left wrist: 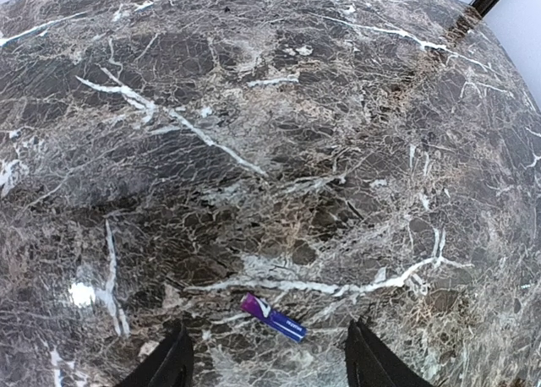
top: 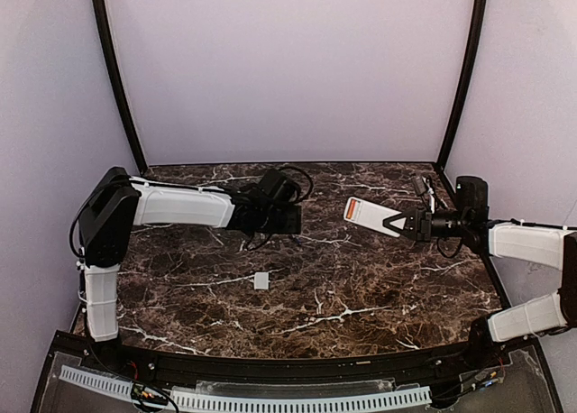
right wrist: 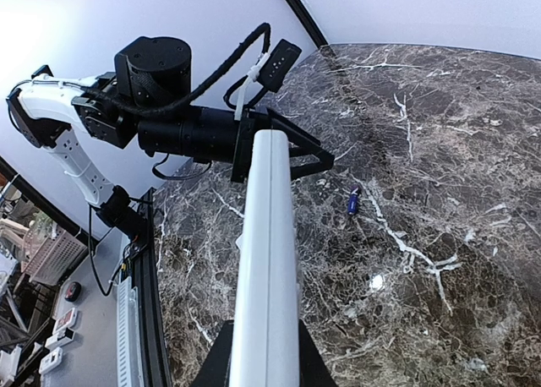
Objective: Load the batteries into the remote control
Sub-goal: Pick up the battery from the center of the board.
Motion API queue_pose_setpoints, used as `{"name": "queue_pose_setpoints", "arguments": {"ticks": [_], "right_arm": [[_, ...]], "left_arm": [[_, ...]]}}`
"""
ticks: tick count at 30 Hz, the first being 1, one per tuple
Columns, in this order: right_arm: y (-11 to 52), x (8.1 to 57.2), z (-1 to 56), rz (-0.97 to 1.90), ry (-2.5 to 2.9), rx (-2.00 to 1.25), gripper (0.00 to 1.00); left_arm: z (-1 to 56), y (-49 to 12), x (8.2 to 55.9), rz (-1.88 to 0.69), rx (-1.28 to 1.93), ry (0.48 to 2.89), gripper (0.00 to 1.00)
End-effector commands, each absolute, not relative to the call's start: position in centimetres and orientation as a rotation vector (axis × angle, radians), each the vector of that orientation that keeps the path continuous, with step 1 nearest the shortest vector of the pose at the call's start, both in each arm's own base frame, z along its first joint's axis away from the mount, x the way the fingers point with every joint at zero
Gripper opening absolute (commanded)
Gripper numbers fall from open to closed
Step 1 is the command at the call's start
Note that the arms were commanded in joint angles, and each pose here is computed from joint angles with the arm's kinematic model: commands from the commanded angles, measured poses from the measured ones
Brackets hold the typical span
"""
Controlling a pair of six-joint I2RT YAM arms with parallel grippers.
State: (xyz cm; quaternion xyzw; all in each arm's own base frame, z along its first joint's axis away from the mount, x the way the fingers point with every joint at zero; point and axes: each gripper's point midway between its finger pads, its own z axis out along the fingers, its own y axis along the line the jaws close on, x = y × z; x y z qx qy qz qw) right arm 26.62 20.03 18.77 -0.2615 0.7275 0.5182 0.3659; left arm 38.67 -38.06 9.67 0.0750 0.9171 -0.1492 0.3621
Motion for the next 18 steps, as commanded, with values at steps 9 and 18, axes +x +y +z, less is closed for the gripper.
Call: {"name": "queue_pose_setpoints", "arguments": {"ticks": [9,18], "right_arm": [[19.6,26.8,19.0,1.275,1.859,-0.664,0.00],[19.5,26.8,18.8,1.263,1.866,-0.656,0.00]], "left_arm": [[5.5,-37.3,37.4,-0.084,-0.056,2.455,0.54],[3.1,-38.2,37.8,-0.034,-0.053,2.485,0.53]]}}
